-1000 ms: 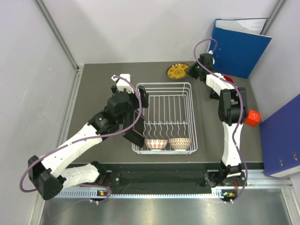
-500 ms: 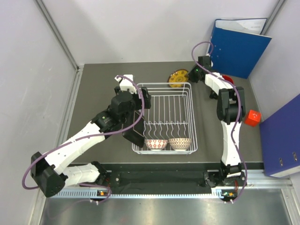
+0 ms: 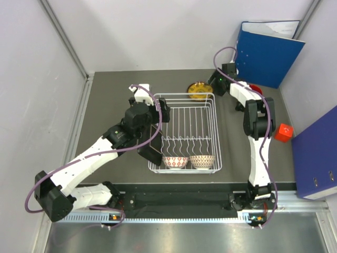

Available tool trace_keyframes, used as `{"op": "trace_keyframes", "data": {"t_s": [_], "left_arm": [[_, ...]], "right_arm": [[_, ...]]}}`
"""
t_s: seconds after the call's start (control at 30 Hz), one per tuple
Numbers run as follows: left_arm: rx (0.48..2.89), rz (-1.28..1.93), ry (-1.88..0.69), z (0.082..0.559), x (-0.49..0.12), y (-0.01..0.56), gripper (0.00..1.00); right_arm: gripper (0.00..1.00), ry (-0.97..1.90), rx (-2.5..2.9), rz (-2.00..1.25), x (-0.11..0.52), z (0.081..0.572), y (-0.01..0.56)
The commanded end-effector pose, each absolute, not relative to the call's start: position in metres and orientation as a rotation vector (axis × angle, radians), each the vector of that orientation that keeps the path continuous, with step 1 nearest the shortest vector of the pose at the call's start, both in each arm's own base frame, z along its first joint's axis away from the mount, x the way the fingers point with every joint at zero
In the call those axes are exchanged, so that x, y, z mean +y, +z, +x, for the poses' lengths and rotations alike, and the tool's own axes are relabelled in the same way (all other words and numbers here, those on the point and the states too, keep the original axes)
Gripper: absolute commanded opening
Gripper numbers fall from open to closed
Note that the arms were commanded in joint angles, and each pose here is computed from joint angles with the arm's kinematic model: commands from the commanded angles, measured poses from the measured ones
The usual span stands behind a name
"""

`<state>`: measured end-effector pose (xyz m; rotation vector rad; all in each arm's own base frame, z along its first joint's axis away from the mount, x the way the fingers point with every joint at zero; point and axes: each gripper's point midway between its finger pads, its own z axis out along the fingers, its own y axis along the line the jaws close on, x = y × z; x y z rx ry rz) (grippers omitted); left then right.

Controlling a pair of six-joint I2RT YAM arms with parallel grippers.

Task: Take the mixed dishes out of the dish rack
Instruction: Place the plate at the center of the board, then pick up the plate from the dish rack.

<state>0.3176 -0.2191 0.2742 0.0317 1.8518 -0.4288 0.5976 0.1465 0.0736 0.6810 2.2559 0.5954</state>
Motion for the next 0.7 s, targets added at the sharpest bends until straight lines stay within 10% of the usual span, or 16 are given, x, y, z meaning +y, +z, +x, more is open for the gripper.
{"op": "trace_keyframes", "data": {"t_s": [0.0,0.67], "left_arm": [[1.818,0.006,-0.468,0.319,-0.221,0.286,0.99],[1.803,-0.052,-0.263,0.322,-0.183,0.306,0.99]], "right_arm": [[0.7,0.642,2.076,0.563,0.152,0.607,0.171],[0.72,0.642,1.753,0.34,0.162,0.501,0.314]]}}
